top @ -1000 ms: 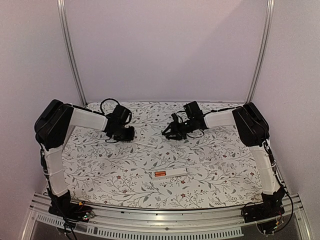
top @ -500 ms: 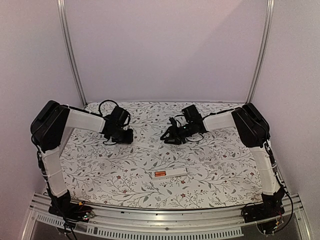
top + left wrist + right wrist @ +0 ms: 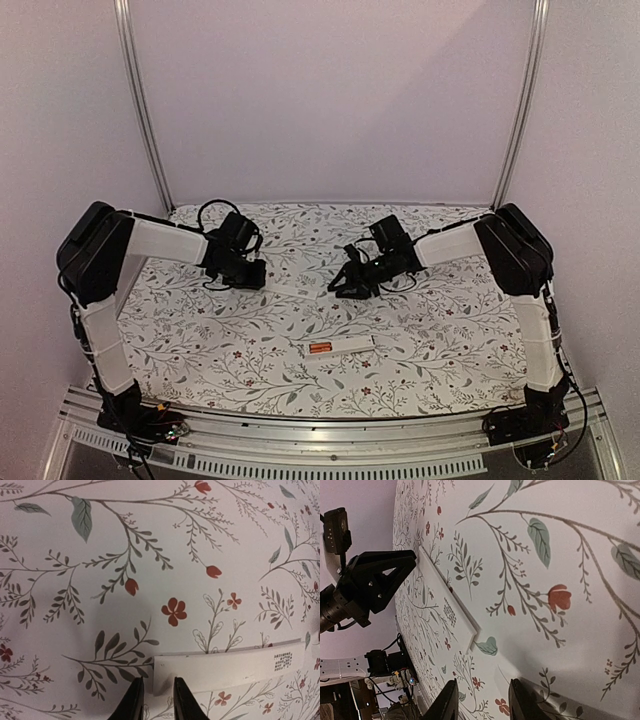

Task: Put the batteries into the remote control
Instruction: Pick up the battery cover at the center of the board.

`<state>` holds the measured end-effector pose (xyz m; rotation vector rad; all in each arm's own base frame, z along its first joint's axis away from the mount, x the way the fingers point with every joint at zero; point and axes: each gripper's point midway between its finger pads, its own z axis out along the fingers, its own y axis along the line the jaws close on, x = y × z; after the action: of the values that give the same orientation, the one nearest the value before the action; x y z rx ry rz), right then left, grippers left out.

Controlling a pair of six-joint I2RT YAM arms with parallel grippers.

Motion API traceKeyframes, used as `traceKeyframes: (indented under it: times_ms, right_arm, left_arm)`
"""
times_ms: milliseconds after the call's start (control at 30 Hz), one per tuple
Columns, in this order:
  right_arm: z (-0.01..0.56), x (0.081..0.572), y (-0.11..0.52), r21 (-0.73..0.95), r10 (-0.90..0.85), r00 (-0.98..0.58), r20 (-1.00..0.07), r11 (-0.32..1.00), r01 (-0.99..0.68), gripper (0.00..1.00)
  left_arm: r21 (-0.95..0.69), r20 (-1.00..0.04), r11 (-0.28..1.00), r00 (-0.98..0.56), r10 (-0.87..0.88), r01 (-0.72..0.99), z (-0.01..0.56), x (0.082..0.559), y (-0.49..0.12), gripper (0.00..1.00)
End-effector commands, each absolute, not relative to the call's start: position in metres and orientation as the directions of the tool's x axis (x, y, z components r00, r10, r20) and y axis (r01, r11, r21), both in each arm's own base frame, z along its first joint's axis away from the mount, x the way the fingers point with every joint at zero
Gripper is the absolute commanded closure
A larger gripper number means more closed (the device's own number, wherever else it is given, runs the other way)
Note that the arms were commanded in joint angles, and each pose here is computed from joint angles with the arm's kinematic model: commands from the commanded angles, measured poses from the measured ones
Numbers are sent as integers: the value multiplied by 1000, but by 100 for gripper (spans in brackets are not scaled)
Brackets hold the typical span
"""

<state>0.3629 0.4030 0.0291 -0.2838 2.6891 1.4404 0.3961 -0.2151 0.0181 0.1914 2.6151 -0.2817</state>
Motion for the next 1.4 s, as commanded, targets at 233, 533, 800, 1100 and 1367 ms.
traceKeyframes:
  times_ms: [233,533,800,1100,1367]
  right_arm:
    - [29,353,426,838,-132,-982,-135,514,-184,70]
    - [13,359,431,842,-87,-992,-96,524,-127,73]
    - [2,360,439,844,-70,-994,-85,525,-109,76]
    - [56,361,445,927,-38,-981,-193,321,-195,91]
    - [82,371,438,958,36,-975,-219,195,-208,100]
  left_arm:
    - [-136,-427,961,-890,163,242,-9,379,-226,84]
    - [-141,-421,960,-892,164,243,-13,373,-230,85]
    - [-182,-415,948,-894,167,261,-14,366,-239,85]
    - [-198,-405,944,-899,167,265,-20,361,-240,86]
    - [-227,-423,935,-893,157,271,-13,362,-244,83]
